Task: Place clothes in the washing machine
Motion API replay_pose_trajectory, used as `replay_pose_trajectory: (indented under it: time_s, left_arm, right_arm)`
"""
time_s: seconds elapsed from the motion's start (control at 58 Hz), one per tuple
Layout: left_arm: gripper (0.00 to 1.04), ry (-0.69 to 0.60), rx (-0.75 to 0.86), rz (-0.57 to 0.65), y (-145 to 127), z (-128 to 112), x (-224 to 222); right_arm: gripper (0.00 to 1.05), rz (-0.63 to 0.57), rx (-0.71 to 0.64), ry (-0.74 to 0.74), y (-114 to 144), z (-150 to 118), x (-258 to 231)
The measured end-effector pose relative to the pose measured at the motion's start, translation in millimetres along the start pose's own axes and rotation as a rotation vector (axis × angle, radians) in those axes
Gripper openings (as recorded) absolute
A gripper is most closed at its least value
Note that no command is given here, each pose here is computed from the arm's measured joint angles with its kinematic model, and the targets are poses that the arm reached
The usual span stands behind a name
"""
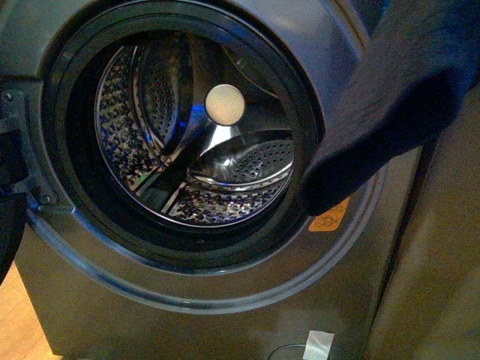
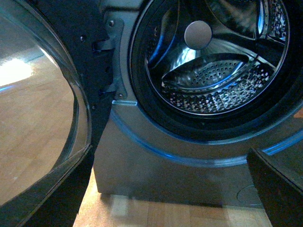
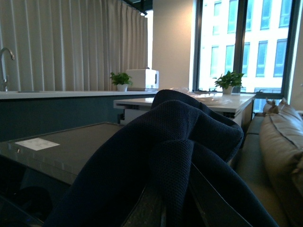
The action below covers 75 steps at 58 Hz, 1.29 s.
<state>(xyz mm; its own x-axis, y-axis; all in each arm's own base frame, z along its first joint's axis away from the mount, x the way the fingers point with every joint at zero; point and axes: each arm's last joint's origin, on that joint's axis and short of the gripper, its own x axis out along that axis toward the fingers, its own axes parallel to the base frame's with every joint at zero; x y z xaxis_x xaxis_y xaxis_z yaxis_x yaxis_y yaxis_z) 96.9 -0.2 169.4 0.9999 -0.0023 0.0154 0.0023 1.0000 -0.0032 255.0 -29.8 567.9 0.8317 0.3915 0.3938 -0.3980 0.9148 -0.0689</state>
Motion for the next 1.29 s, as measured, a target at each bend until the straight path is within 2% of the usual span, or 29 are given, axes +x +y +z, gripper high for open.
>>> replay_pose_trajectory:
  time_s: [0.241, 0.431, 0.569, 0.983, 1.017, 1.103, 1.172, 1.293]
  left_arm:
    - [0.98, 0.0, 0.0, 0.0, 0, 0, 0]
    - [0.98, 0.0, 0.0, 0.0, 0, 0, 0]
    - [0.98, 0.0, 0.0, 0.0, 0, 0, 0]
    - [0.98, 0.0, 0.0, 0.0, 0, 0, 0]
    - [0.98, 0.008, -0.017, -0.051, 0, 0, 1]
    - [0.98, 0.067, -0.135, -0.312, 5, -1, 8]
    - [0.98, 0.092, -0.188, -0.417, 11, 2, 15]
    - [0.98, 0.051, -0.204, -0.543, 18, 29, 41]
  right_arm:
    - [0.05, 0.09, 0.052, 0.074, 45, -11, 57]
    - [0.05, 0.204, 0.074, 0.096, 68, -16, 71]
    - [0.05, 0.26, 0.066, 0.089, 66, -19, 68]
    - [0.05, 0.258, 0.067, 0.102, 61, -26, 67]
    - [0.05, 0.258, 0.067, 0.102, 61, -26, 67]
    - [0.05, 0.255, 0.066, 0.103, 61, -26, 67]
    - [0.05, 0.258, 0.066, 0.103, 61, -26, 67]
    - [0.05, 0.256, 0.066, 0.103, 61, -26, 67]
